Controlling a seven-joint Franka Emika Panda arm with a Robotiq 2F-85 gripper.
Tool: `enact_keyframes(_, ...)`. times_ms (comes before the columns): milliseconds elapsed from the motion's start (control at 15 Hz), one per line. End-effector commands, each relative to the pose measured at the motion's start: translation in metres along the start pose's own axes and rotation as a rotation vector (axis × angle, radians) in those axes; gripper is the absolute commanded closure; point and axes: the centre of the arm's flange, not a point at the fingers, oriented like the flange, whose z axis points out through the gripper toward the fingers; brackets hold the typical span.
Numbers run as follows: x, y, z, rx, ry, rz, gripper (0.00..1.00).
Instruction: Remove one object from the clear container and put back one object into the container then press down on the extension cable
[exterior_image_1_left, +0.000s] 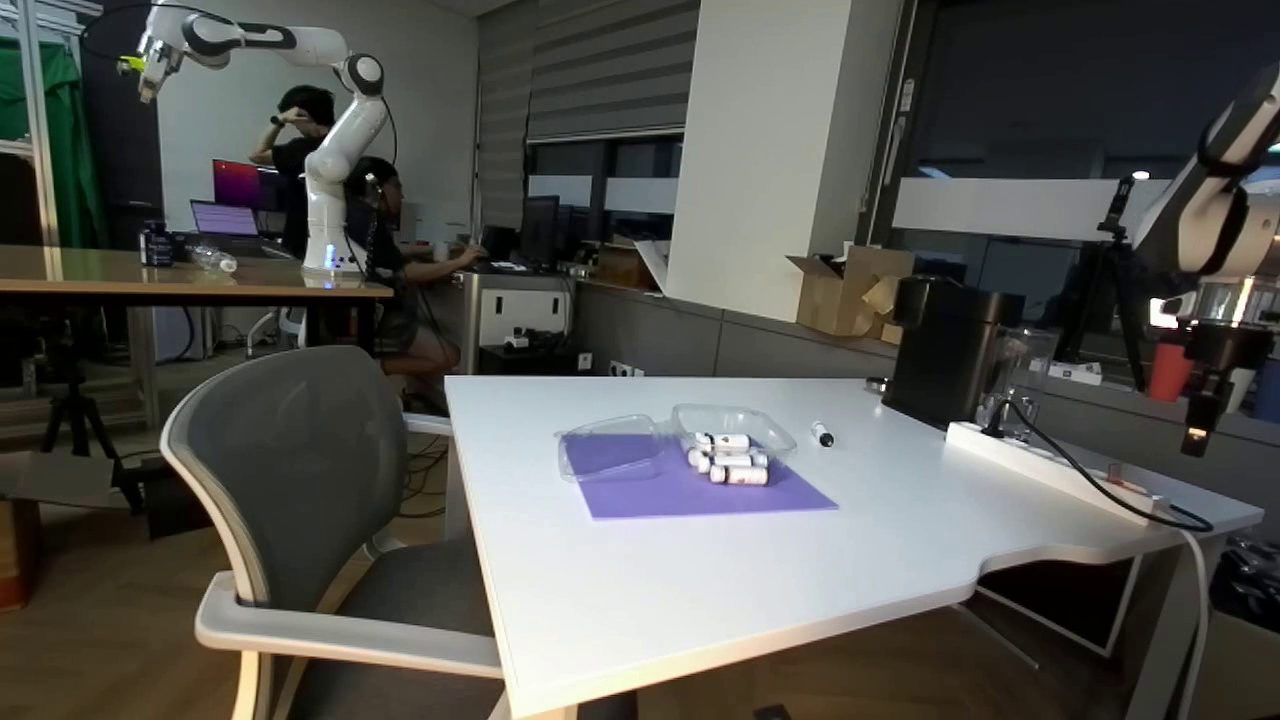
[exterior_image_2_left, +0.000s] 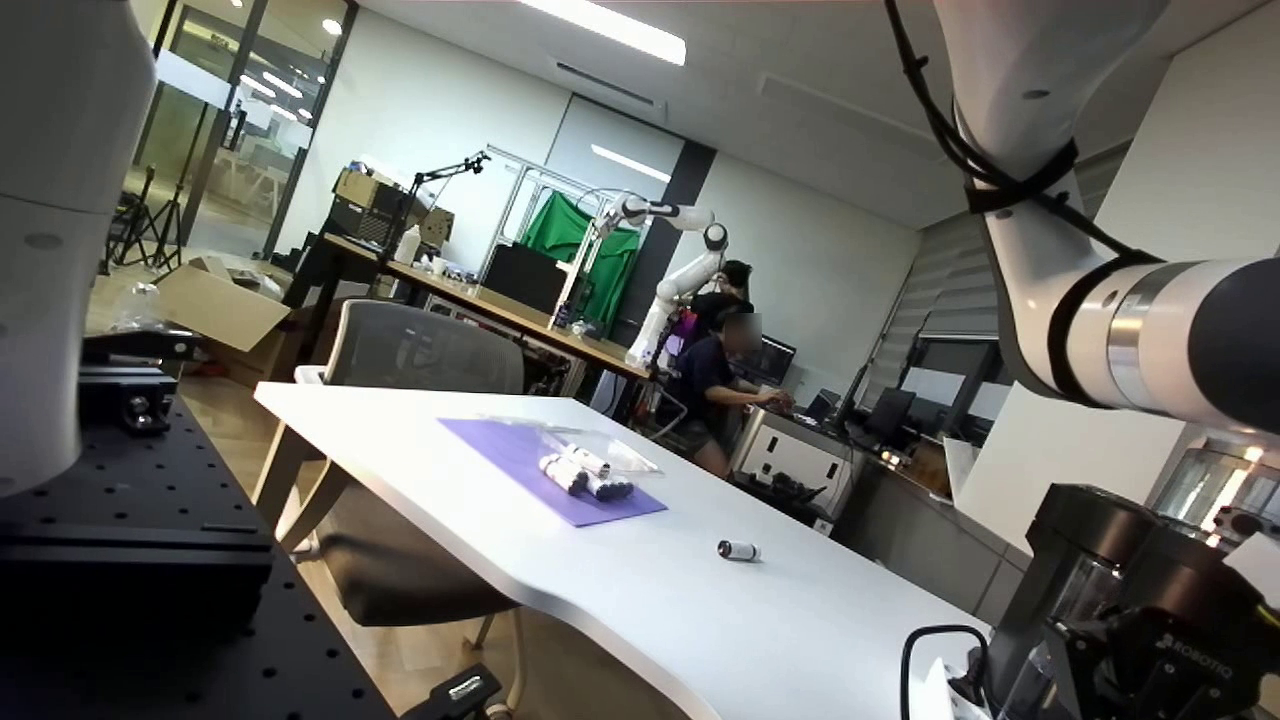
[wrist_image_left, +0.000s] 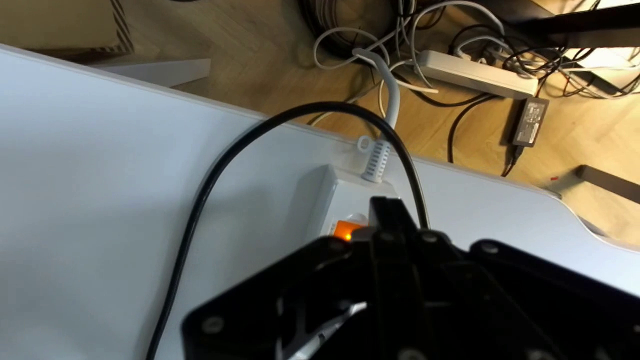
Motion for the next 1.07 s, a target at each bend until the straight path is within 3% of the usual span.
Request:
enact_keyframes(0, 0.002, 0.01, 0.007, 0.03, 0.016, 0.015, 1.0)
enact_keyframes(467, 0.016, 0.014, 0.03, 0.089, 0.091, 0.059, 1.0)
enact_keyframes(1000, 0.026, 0.029, 0.038, 0.105, 0.124, 0.094, 1.0)
